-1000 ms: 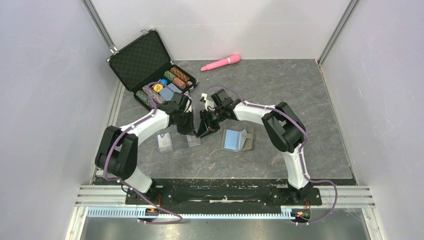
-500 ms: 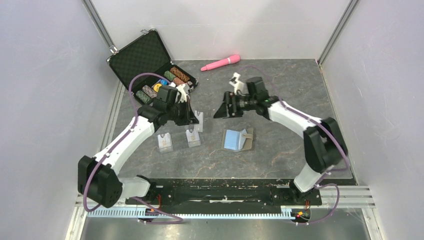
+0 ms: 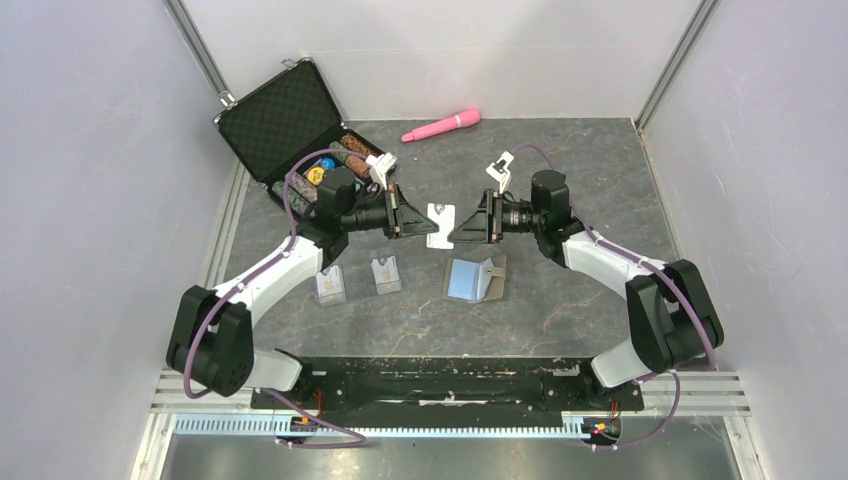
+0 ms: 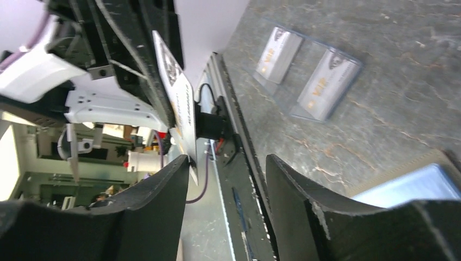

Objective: Put the credit cards into the card holder
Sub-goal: Pick up the credit card from the storage box, then insert the credit card into the card holder.

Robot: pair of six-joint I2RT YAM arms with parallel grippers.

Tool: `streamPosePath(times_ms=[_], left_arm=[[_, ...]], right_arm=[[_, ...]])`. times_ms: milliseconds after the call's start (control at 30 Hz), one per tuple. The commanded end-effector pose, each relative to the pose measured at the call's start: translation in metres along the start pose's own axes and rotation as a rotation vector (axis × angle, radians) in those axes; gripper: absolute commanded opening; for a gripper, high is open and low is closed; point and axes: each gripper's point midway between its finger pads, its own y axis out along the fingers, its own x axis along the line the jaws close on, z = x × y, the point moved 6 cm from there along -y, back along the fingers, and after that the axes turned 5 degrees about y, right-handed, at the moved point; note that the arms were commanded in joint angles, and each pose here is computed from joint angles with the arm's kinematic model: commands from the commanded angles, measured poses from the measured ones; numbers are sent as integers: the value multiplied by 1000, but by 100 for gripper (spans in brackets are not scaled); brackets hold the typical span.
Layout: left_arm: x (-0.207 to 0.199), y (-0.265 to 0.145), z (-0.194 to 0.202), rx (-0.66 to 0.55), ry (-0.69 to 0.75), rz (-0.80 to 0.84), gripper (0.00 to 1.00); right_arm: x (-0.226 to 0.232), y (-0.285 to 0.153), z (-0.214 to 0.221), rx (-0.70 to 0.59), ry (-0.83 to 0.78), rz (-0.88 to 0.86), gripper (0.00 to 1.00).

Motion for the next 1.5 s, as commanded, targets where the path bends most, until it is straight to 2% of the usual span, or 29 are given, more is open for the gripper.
streamPosePath(times_ms=[0,200,400,500,600,733,800,900,1000,1233,1367,1467], left_arm=[[-27,1,-9,-12,15,182,5],[-22,3,-6,1,8,174,5],[-20,3,-5,20,6,182,5],[-20,4,-4,29,3,185,7],[-19,5,-3,36,3,190,16],[-11,5,0,26,-1,126,46],[-1,5,4,23,-24,44,54],[18,6,11,54,-42,-155,55],[33,10,24,119,-44,-316,57],[71,28,52,278,-101,-537,57],[87,51,75,399,-74,-608,57],[99,63,85,444,-67,-645,56]], right_arm=[[44,-6,-12,-61,-86,-210,54],[57,-10,-10,-88,-68,-306,44],[55,-8,-13,-95,-54,-320,35],[51,-6,-14,-91,-45,-310,22],[47,-5,-13,-92,-34,-298,1],[29,0,-10,-81,-15,-216,0],[10,3,-7,-81,-9,-94,0],[-28,0,-5,-56,-51,201,0],[-57,-7,10,12,-11,379,0],[-93,-23,42,82,46,581,0],[-97,-32,52,91,53,635,0],[-98,-38,58,87,74,657,0]])
